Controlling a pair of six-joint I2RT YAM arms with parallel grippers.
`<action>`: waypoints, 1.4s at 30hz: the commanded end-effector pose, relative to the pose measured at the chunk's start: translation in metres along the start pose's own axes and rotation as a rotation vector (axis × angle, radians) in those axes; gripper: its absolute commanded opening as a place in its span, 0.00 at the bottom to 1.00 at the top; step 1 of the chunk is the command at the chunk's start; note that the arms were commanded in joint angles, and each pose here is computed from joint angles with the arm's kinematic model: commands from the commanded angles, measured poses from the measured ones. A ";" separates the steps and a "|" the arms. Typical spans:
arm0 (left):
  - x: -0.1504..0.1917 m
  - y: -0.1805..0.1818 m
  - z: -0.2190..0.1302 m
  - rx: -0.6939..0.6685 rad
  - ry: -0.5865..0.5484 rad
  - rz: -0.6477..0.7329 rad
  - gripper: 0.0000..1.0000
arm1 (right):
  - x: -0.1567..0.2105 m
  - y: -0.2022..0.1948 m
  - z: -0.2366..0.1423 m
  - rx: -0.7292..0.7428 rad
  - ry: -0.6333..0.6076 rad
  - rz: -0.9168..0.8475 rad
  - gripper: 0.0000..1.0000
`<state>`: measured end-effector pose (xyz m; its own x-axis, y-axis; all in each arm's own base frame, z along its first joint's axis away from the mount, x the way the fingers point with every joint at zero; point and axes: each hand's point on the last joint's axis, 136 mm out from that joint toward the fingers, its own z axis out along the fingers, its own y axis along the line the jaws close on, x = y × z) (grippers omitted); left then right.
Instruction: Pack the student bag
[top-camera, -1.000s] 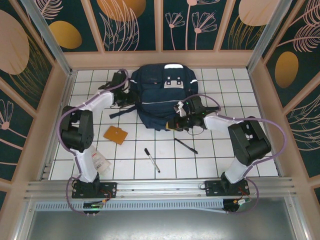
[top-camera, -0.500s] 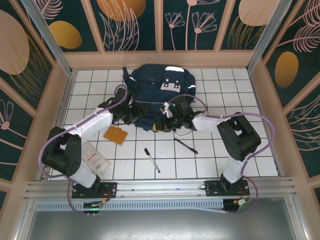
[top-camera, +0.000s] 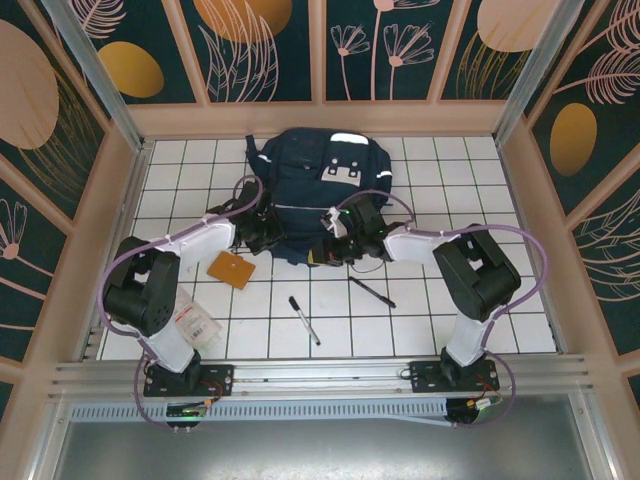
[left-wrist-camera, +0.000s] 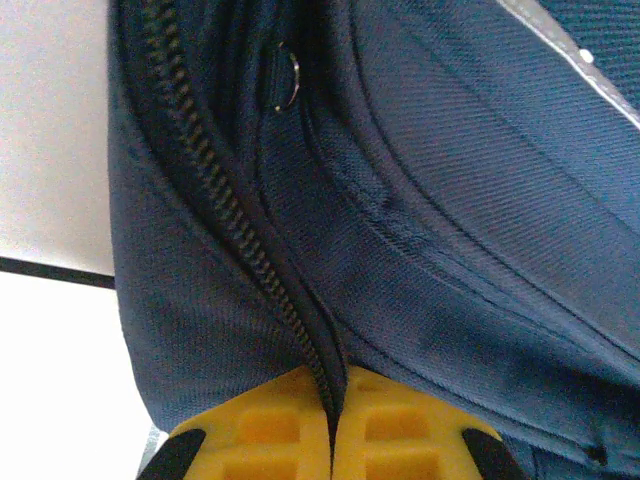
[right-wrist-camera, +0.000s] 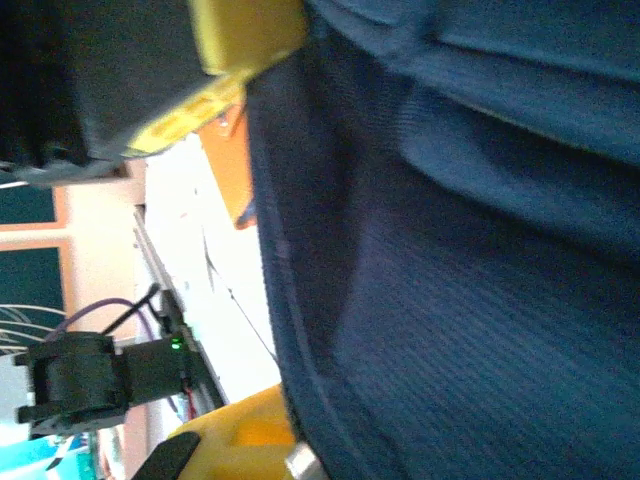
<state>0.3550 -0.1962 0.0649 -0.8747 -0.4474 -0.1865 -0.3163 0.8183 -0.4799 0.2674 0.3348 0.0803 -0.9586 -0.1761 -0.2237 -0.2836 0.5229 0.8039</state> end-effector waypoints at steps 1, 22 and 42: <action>-0.046 0.049 -0.019 -0.166 -0.099 0.033 0.00 | -0.009 -0.034 -0.042 0.161 -0.035 0.014 0.00; -0.114 0.023 -0.058 -0.099 -0.105 0.191 0.44 | -0.015 -0.045 -0.066 0.054 -0.027 0.044 0.00; -0.003 -0.026 -0.014 0.000 -0.059 -0.078 0.62 | -0.015 0.006 -0.022 -0.046 0.036 -0.119 0.00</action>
<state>0.3593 -0.2100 0.1109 -0.8530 -0.4672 -0.2326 -0.3093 0.8115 -0.4957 0.2738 0.3076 0.0831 -0.9362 -0.2551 -0.2418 -0.3433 0.5169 0.7842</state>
